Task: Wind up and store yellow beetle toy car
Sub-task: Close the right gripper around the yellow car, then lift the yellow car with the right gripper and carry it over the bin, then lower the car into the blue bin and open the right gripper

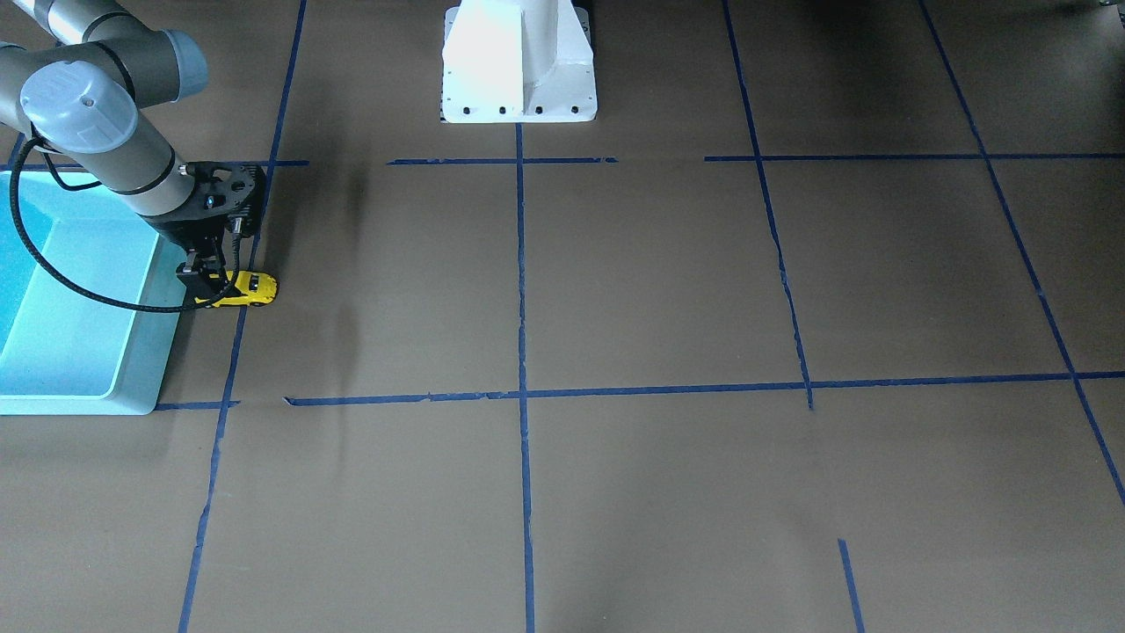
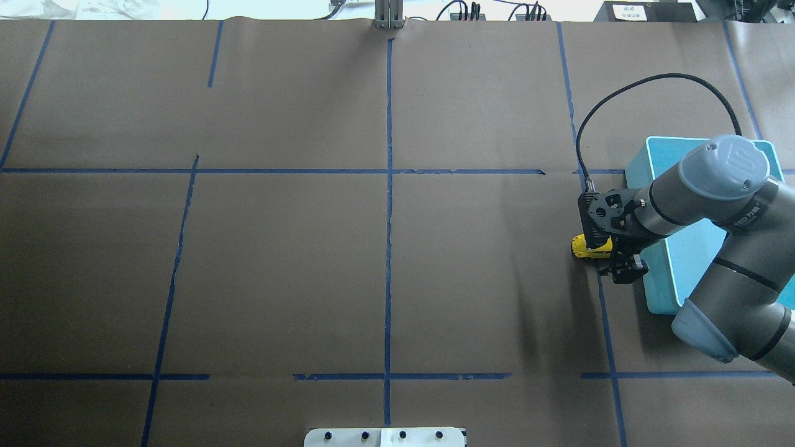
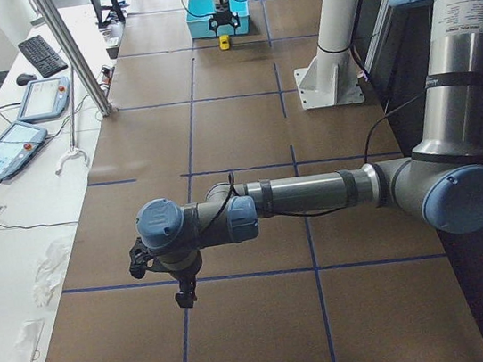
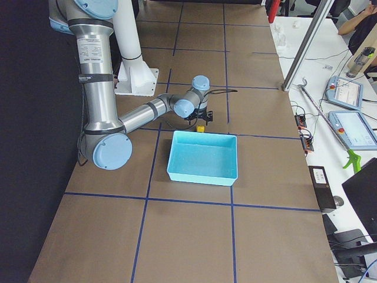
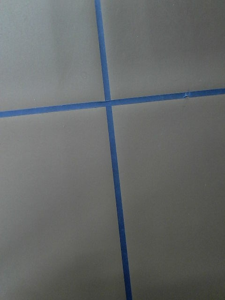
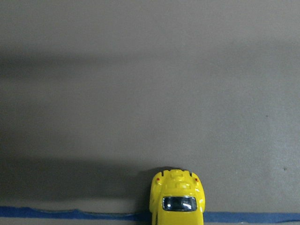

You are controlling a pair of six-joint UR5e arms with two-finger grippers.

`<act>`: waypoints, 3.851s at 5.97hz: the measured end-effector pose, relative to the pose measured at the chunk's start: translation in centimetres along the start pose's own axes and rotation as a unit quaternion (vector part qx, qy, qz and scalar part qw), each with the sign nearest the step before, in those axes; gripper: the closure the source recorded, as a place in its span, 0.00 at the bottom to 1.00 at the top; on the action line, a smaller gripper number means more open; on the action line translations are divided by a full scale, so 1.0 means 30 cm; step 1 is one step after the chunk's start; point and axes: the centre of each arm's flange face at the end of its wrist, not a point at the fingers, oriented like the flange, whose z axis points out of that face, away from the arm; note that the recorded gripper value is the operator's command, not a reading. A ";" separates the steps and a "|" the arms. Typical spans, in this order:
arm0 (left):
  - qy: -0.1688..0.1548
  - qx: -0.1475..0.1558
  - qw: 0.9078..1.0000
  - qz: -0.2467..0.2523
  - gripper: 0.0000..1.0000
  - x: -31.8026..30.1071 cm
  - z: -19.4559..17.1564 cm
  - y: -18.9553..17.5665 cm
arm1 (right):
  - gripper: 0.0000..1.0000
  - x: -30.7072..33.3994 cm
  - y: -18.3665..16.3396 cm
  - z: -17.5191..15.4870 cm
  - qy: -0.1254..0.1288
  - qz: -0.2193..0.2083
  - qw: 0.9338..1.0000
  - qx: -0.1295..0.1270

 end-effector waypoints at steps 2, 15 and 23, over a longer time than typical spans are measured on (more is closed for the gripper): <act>0.000 0.003 1.000 0.003 0.00 0.003 -0.001 -0.002 | 0.00 0.022 0.028 0.025 -0.001 0.007 1.000 -0.009; 0.000 0.002 1.000 0.002 0.00 -0.001 0.003 0.005 | 1.00 0.081 -0.085 -0.214 -0.004 0.039 0.999 0.006; 0.000 0.001 1.000 0.000 0.00 -0.005 0.007 0.011 | 1.00 0.010 0.616 -0.305 -0.030 0.024 0.999 -0.018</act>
